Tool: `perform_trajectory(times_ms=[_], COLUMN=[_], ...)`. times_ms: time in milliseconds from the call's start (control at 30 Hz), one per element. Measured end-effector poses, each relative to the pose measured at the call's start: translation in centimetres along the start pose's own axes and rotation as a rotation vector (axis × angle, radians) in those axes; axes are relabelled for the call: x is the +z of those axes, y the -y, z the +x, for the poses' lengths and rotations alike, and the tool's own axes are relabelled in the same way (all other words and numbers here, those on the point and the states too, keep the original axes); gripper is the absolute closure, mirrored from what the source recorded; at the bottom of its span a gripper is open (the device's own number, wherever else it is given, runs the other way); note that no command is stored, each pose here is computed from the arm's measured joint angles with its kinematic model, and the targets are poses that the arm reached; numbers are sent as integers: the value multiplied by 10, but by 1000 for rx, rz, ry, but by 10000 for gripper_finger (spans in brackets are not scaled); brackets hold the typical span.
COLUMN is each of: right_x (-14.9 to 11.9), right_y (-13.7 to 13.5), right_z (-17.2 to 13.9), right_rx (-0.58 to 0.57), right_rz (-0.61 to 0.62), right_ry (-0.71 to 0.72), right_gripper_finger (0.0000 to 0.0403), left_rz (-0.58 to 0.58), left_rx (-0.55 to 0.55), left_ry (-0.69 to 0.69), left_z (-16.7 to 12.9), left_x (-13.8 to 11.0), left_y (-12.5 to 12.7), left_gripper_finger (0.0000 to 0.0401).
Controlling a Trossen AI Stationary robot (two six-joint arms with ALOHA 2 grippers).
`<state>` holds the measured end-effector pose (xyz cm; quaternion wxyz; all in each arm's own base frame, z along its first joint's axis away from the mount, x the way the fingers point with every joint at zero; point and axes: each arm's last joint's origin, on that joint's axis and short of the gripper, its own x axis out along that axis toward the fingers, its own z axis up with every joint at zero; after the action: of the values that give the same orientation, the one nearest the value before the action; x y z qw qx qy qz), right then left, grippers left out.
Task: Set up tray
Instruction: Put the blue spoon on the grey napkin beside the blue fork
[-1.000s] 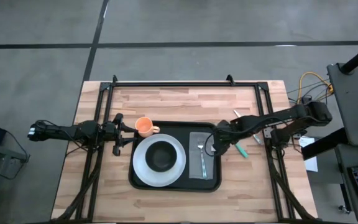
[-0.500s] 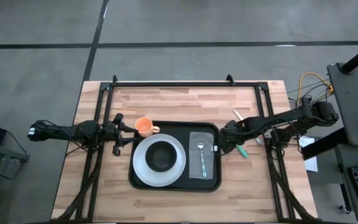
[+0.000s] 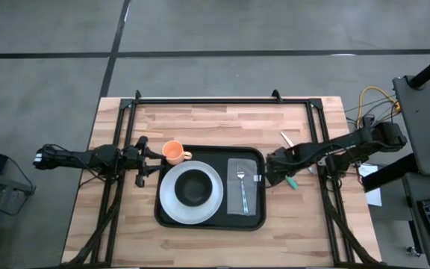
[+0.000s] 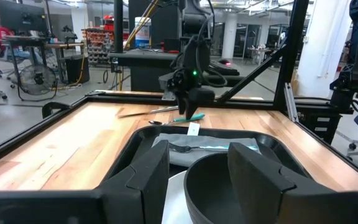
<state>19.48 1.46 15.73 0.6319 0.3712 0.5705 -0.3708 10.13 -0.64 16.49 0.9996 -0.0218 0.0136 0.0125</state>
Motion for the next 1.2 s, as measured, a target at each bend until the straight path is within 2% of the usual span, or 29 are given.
perform_trajectory(times_ms=[500,700,933,1200], right_x=[-7,-7,-7,-5], right_y=[12,12,12,7], right_z=[22,22,22,18], right_rx=[16,18,12,24], right_rz=[75,81,119,202], right_ry=[-25,-28,-29,-30], right_gripper_finger=[241,283,362,363], left_rz=[0,0,0,0], left_rx=[0,0,0,0], left_ry=[0,0,0,0], left_z=[0,0,0,0], left_x=[0,0,0,0], left_y=[0,0,0,0], left_gripper_finger=[255,255,255,255])
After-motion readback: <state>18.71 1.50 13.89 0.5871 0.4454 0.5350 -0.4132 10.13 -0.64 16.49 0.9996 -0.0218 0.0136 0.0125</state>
